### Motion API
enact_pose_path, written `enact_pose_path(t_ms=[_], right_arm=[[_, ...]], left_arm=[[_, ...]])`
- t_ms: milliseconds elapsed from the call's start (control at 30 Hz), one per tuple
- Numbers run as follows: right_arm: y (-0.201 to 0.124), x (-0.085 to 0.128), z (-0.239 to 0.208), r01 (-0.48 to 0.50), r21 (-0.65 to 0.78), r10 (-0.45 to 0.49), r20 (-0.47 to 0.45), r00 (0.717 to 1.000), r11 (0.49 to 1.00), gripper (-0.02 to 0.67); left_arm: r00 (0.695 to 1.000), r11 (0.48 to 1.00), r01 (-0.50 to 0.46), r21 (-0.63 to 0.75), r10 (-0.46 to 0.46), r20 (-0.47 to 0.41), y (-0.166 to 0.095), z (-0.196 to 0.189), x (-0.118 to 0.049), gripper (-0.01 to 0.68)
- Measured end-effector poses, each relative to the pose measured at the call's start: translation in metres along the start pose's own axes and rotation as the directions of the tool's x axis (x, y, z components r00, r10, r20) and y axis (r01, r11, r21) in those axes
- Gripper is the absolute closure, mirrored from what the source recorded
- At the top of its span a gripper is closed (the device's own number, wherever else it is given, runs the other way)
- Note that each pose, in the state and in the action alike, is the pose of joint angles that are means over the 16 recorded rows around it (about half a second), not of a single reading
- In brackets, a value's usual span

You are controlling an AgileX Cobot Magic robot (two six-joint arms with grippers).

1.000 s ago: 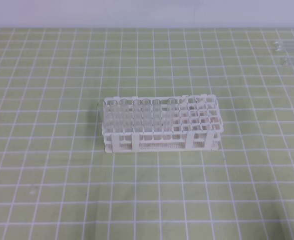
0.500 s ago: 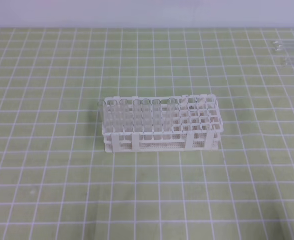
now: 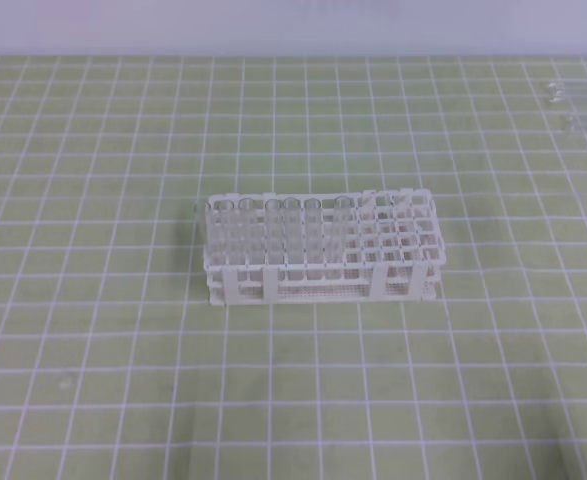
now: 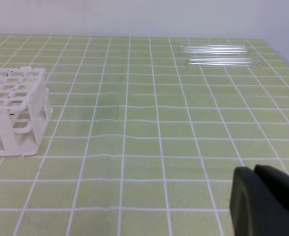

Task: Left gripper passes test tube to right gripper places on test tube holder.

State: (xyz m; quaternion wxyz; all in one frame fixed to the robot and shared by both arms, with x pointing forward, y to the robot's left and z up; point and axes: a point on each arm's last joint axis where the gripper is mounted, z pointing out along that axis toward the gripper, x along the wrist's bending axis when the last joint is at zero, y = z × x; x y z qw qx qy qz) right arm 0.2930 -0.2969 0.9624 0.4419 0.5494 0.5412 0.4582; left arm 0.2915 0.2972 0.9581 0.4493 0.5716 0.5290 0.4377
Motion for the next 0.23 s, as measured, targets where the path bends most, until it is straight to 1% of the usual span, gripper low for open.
enact_pose_path(t_ms=[233], right_arm=[[0.0001, 0.0000, 0.0000, 0.000, -0.001, 0.000, 0.000, 1.000, 1.000, 0.666]], left_arm=[[1.000, 1.000, 0.000, 0.002, 0.000, 0.000, -0.0001, 0.0000, 0.0000, 0.675]])
